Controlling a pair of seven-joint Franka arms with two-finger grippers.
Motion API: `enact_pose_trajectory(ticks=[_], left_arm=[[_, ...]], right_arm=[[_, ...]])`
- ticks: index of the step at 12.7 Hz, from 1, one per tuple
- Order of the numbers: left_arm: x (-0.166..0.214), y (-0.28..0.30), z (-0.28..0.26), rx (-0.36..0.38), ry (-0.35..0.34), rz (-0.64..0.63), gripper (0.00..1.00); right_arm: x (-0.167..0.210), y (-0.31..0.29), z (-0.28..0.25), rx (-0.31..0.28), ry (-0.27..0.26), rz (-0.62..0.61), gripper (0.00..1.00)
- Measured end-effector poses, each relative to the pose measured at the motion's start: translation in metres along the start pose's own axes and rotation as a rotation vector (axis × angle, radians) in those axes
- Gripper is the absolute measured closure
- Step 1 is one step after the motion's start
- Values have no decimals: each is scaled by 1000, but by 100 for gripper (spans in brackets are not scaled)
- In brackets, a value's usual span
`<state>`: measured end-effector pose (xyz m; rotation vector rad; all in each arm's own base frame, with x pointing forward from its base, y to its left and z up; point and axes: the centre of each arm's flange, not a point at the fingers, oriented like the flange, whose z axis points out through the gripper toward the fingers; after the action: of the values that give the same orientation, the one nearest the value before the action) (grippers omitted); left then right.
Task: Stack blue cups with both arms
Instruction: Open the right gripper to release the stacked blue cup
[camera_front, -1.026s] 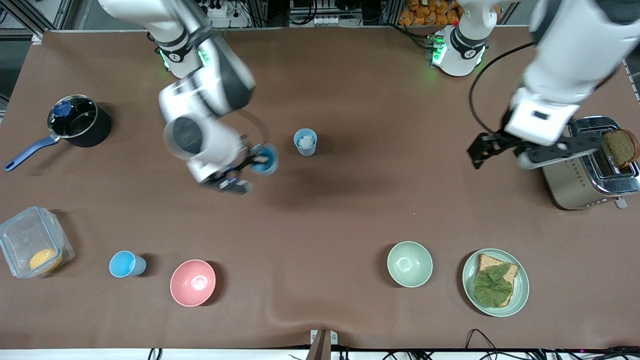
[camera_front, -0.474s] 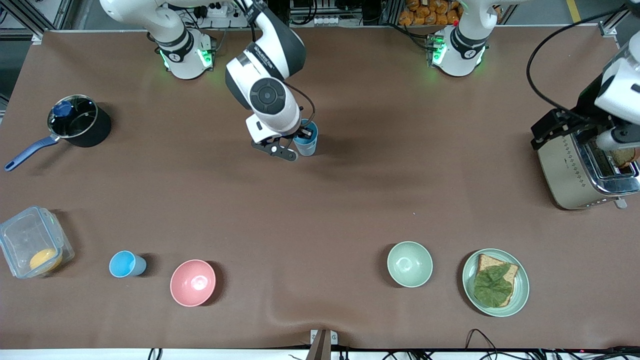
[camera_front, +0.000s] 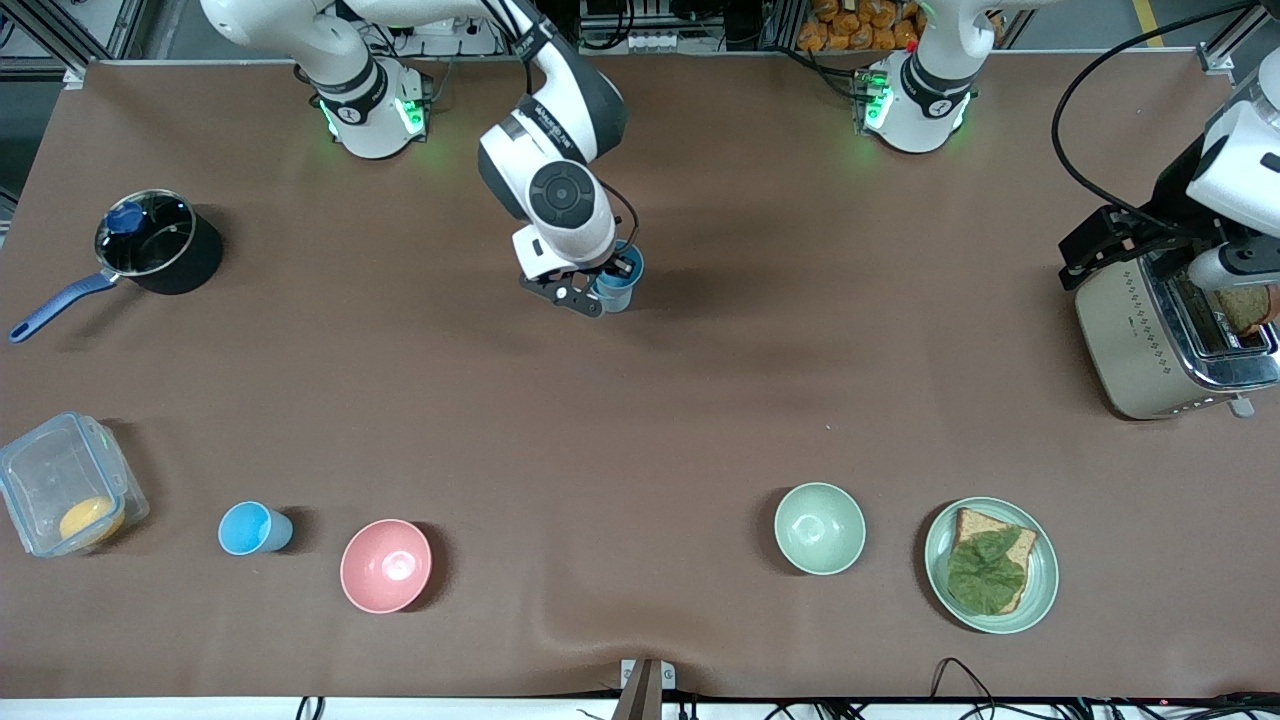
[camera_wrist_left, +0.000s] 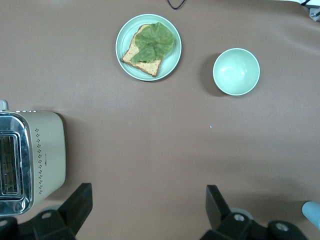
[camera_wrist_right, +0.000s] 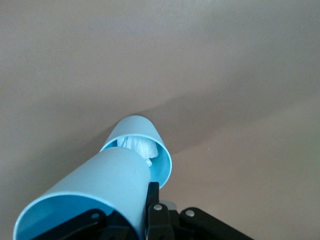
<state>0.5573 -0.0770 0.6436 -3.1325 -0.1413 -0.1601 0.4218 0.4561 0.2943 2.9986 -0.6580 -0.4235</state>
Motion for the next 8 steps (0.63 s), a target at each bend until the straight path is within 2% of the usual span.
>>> enact_pose_trajectory(ticks=[6,7,8], left_arm=[[-1,-4,1,5,-18,-6,0],[-2,-3,1,5,-21,-4,0],[-3,-3,2,7,-27,-4,0]], right_arm=[[-4,-3,19,-30,-6,15,96],[-2,-2,18,-30,-5,20,90],[0,-2,16,-30,-5,25,79]])
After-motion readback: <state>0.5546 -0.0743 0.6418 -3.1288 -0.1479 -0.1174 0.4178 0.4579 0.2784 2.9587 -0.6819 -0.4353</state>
